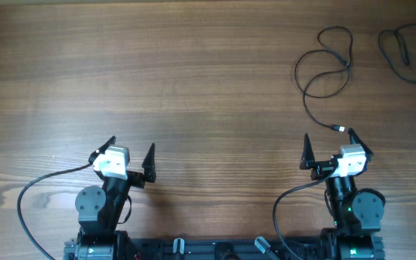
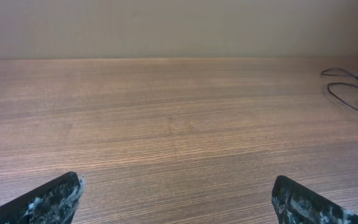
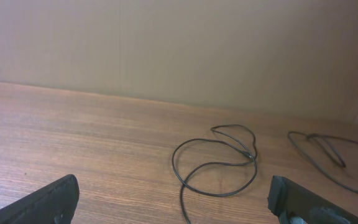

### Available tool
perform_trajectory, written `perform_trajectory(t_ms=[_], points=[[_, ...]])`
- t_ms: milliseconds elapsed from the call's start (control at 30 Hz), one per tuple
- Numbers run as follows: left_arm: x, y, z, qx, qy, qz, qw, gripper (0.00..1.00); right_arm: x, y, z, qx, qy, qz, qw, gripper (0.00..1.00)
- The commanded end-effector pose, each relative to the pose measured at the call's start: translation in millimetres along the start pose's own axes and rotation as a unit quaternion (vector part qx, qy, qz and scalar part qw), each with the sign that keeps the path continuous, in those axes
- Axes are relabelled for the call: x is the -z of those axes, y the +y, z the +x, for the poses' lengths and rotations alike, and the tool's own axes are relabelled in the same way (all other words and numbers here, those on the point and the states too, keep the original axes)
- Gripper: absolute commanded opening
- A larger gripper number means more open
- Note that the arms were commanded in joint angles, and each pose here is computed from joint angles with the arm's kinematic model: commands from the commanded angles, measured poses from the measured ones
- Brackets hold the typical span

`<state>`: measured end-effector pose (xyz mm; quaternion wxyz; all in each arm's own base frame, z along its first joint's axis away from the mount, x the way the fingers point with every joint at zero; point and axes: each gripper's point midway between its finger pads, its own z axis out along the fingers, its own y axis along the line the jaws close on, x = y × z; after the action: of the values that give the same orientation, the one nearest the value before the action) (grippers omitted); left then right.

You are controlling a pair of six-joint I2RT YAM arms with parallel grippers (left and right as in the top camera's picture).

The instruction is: Untangle cables

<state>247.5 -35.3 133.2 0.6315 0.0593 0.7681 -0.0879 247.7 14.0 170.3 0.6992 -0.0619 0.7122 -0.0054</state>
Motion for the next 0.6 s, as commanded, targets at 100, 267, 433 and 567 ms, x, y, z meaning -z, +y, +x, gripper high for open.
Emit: perform_trajectory(t_ms=[100, 267, 433, 567], points=[[-0.7, 2.8, 5.2, -0.01, 0.006, -0.005, 1.0, 1.0, -0.1, -1.3, 0.6, 0.005, 0.0, 0.005, 1.0, 1.0], [-0.7, 2.8, 5.1, -0.01, 0.006, -0.005, 1.0, 1.0, -0.1, -1.3, 0.6, 0.005, 0.0, 0.005, 1.0, 1.0], [1.9, 2.1, -4.4, -0.015, -0.015, -0.005, 1.0, 1.0, -0.1, -1.3, 0.6, 0.004, 0.0, 0.005, 1.0, 1.0], [4.4, 1.3, -12.3, -0.019, -0.033, -0.005, 0.999, 1.0, -0.1, -1.3, 0.6, 0.005, 0.0, 0.005, 1.0, 1.0]])
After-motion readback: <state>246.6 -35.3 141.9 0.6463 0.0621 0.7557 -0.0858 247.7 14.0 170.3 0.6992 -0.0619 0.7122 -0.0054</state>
